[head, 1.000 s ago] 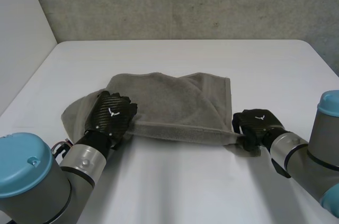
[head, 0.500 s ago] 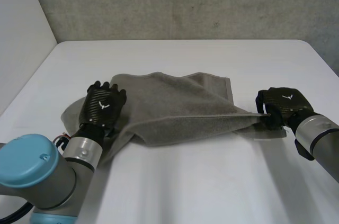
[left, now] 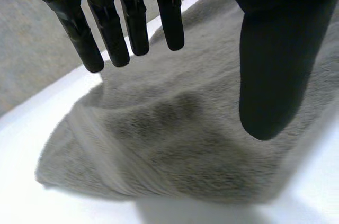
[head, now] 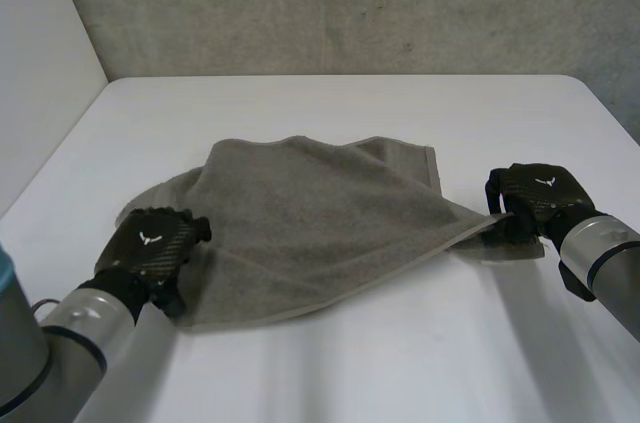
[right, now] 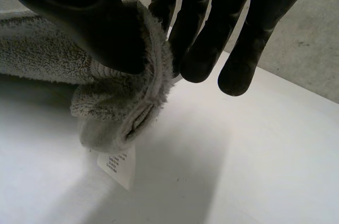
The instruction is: Fold the towel.
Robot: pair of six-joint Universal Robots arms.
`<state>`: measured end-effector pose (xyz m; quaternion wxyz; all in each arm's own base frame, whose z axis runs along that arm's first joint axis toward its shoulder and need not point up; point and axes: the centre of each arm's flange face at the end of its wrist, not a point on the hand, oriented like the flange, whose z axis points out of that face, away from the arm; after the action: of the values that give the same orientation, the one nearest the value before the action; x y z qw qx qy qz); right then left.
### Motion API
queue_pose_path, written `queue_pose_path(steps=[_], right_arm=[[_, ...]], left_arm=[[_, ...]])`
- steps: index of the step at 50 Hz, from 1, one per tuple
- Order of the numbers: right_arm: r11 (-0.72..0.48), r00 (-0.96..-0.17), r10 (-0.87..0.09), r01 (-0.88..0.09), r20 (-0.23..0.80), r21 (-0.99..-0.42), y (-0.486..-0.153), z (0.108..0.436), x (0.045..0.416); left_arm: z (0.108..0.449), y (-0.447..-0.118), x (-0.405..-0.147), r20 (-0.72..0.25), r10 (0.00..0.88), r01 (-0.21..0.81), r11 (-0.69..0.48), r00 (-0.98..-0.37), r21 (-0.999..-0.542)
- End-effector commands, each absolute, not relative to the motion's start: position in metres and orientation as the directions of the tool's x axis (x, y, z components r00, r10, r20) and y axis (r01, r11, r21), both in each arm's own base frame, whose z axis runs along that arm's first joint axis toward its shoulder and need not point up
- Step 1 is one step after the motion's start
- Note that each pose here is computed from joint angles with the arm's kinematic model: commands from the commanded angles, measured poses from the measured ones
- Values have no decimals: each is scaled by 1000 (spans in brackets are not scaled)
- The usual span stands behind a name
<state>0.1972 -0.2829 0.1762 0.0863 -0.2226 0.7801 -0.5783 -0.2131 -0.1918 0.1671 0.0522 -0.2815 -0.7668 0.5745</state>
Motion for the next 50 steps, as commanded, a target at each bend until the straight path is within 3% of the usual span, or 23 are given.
queue_pose_path(steps=[1, 15, 30, 50], right_arm=[[231, -886, -447, -247, 123, -941, -283, 176, 197], [234, -883, -452, -252, 124, -939, -281, 175, 198], [235, -883, -453, -253, 125, -939, -281, 174, 198], [235, -881, -456, -255, 126, -938, -280, 174, 199]], left_arm=[[158, -176, -210, -189, 528, 343, 211, -828, -915], [133, -182, -211, -186, 533, 359, 242, -826, -902], [115, -190, -213, -310, 571, 487, 185, -760, -854], [127, -214, -220, -365, 511, 448, 44, -778, -893]])
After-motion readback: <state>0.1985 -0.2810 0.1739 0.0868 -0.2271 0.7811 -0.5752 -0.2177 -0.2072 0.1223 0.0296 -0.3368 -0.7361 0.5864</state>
